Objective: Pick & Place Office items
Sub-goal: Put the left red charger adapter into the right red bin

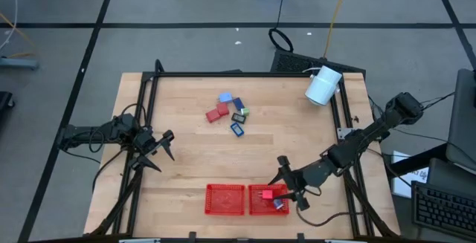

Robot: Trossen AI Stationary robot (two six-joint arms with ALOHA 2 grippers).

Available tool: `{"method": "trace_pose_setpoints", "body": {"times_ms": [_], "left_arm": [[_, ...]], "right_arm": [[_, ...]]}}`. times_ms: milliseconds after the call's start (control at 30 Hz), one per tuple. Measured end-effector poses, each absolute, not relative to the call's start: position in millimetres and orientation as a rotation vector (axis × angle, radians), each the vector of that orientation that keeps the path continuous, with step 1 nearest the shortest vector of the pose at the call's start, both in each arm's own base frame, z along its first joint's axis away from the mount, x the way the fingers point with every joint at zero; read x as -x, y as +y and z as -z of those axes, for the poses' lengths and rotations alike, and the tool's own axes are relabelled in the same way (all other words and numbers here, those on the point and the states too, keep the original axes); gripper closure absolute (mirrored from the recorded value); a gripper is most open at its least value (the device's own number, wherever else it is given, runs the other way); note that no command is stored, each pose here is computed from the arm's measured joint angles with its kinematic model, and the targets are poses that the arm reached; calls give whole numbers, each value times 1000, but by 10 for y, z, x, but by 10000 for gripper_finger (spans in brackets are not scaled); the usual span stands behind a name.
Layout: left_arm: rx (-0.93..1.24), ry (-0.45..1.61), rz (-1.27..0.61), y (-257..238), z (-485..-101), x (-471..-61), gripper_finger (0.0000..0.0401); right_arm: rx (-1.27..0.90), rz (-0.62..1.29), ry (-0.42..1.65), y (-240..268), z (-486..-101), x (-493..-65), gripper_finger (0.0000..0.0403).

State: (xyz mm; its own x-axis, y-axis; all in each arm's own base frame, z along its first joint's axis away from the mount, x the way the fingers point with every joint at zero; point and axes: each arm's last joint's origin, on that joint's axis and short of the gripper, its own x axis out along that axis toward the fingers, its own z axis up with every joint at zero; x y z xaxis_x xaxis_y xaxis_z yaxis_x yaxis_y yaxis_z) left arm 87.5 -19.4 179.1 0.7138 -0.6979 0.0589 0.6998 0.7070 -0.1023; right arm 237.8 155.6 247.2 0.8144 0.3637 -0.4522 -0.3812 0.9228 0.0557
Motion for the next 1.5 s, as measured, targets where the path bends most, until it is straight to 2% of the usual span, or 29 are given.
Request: {"method": "trace_pose_setpoints", "body": {"times_ms": [367,1033,1500], "left_arm": [[120,-16,776,-195,-1790,-875,130],[120,-16,776,-194,-1791,-875,130],[120,-16,776,-194,-1790,-875,130]], "right_arm": [[18,-363,318,1310,-2494,-2044,200],[-88,-229,78,727,-1844,-1576,202],[-108,-168,100,572,-1606,-1483,202]]}}
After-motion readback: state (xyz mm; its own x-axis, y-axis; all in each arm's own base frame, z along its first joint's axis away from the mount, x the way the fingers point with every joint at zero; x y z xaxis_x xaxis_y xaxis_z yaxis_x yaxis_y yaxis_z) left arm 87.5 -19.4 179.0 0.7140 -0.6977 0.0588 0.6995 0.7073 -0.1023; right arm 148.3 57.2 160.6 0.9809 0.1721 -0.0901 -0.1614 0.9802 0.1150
